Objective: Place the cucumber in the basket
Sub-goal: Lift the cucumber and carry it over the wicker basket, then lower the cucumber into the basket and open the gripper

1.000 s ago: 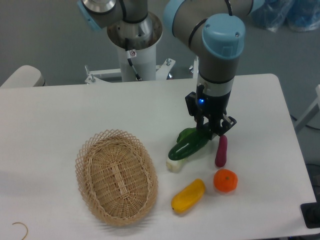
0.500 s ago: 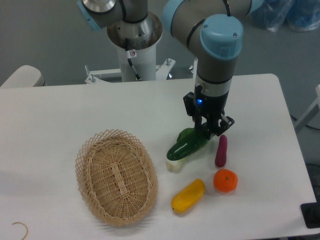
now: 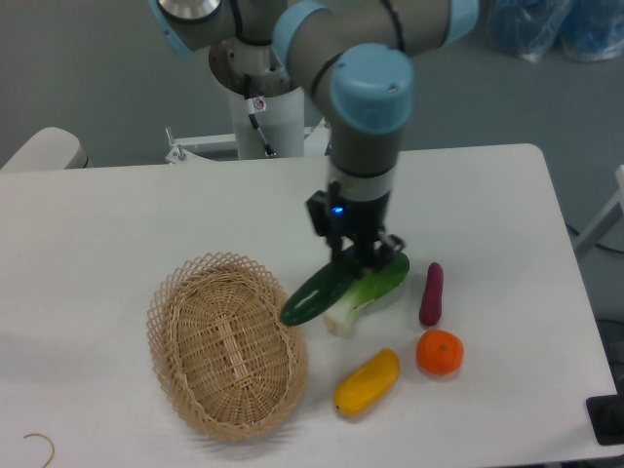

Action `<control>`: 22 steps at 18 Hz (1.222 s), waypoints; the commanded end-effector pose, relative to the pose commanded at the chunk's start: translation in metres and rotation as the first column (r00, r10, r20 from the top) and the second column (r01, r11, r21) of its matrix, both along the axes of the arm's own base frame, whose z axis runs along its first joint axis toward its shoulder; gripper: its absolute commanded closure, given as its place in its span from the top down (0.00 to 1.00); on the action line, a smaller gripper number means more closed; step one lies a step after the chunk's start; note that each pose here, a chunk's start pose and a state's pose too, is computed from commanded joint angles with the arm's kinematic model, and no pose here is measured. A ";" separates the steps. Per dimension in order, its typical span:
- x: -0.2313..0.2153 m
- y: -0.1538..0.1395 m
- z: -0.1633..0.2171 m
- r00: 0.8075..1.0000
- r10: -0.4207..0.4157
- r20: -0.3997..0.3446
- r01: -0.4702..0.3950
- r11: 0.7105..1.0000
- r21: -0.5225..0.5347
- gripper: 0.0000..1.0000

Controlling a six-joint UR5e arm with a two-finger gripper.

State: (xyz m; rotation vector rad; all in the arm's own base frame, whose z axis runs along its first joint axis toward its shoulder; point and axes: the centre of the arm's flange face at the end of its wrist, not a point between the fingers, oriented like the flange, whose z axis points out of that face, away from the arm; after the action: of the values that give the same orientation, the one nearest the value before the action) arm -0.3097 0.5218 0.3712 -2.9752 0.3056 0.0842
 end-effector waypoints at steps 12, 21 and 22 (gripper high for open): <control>0.083 0.027 -0.083 0.954 0.301 -0.008 -0.301 0.948 -0.102 0.32; 0.098 0.051 -0.124 0.927 0.375 -0.003 -0.373 0.922 -0.103 0.32; 0.100 0.052 -0.126 0.928 0.372 -0.003 -0.370 0.923 -0.106 0.32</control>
State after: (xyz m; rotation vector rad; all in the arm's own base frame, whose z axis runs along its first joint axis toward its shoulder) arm -0.2098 0.5741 0.2451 -3.0951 -0.2704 0.0860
